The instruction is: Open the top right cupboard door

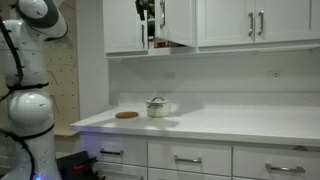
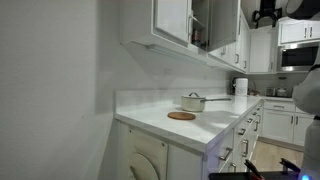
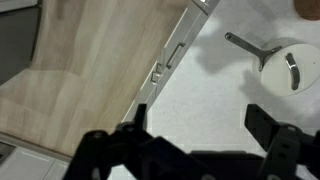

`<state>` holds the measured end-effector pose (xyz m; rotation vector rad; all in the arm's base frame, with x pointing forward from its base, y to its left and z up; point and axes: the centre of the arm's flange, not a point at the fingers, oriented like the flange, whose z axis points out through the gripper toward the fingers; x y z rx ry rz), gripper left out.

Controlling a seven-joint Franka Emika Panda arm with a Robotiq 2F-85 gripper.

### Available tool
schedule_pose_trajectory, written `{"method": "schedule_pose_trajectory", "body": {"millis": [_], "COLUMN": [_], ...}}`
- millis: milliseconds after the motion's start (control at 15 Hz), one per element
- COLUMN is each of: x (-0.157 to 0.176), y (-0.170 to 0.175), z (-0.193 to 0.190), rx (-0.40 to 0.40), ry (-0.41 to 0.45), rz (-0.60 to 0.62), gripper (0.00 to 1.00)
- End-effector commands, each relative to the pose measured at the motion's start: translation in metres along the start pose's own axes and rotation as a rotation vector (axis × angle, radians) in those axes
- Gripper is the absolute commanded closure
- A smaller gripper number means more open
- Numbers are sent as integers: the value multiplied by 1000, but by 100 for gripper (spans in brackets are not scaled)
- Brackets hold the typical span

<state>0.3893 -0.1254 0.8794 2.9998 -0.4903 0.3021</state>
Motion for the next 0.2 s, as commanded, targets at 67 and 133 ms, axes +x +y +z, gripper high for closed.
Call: {"method": "schedule_pose_trajectory", "body": {"millis": [67,133], "x": [0,0], "y": [0,0], "z": [0,0], "rx": [0,0], "ry": [0,0], "rz": [0,0], "gripper": [0,0]}}
